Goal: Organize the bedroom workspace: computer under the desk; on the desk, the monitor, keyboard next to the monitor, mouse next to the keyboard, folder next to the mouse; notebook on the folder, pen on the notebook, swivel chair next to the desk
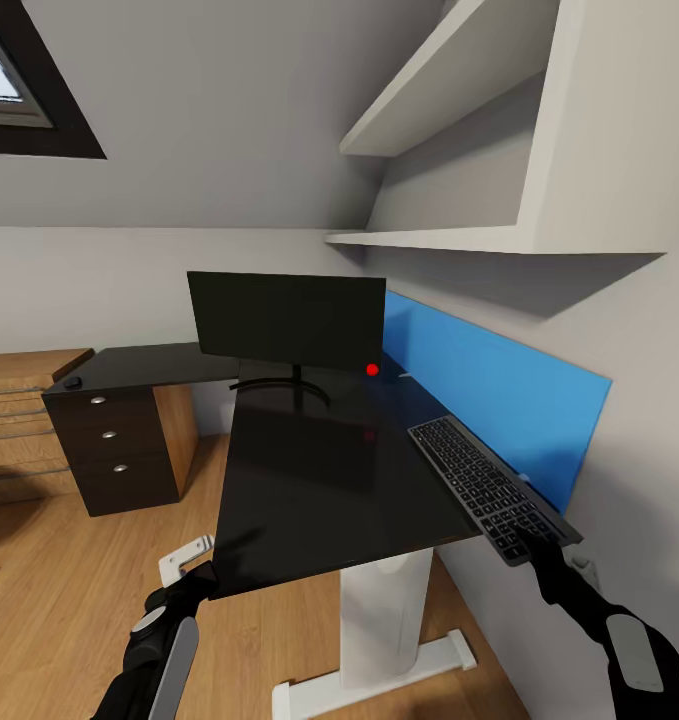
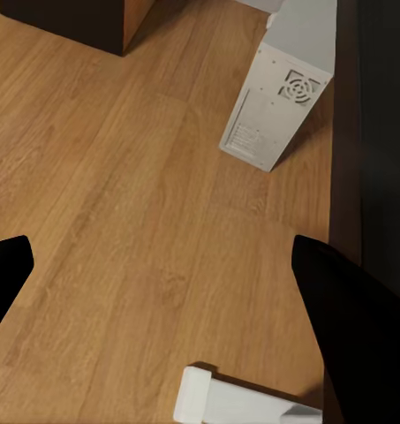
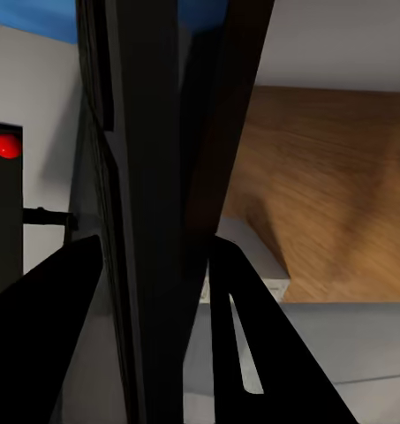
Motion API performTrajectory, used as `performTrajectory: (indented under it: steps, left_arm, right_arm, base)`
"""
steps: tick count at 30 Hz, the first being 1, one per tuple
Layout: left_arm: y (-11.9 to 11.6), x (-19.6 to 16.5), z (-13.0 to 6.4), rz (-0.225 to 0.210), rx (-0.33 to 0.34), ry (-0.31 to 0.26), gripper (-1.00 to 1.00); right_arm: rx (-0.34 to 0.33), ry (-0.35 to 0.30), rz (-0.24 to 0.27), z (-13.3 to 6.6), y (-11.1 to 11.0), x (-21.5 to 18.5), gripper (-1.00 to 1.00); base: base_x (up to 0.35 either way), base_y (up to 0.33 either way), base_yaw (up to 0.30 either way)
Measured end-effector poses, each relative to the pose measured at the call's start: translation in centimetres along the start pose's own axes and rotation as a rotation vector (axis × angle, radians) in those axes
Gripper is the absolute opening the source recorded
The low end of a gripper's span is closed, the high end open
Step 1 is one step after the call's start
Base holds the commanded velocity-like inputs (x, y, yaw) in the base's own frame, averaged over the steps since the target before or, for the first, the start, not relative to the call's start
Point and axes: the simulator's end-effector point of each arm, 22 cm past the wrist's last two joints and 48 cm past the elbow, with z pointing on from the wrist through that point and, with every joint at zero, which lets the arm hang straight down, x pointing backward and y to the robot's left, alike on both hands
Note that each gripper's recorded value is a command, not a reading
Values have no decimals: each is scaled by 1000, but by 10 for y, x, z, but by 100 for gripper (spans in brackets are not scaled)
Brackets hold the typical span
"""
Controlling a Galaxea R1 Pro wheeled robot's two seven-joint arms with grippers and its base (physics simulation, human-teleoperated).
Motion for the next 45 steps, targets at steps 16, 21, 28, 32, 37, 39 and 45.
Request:
performTrajectory:
  steps: [16,21,28,32,37,39,45]
  left_arm:
    - [-17,-11,-12,19,19,22,100]
    - [-19,-18,-17,20,19,22,100]
    - [-21,-22,-19,20,19,23,100]
    - [-23,-21,-20,23,23,25,100]
    - [-24,-21,-20,25,26,25,100]
    - [-26,-20,-20,28,29,26,100]
    - [-26,-16,-19,33,28,34,100]
  right_arm:
    - [-100,-20,-57,-7,62,-16,-100]
    - [-101,-19,-59,-9,71,-18,-100]
    - [-120,8,-81,-7,85,-9,-100]
    - [-155,37,-104,-3,98,5,-100]
    - [-182,47,-120,-1,110,13,-100]
    - [-204,48,-118,-1,120,19,-100]
    - [-208,48,-123,-1,123,20,-100]
  base:
    - [0,0,0]
    - [0,0,0]
    - [0,0,0]
    - [0,0,0]
    - [0,0,0]
    - [0,0,0]
    - [0,135,0]
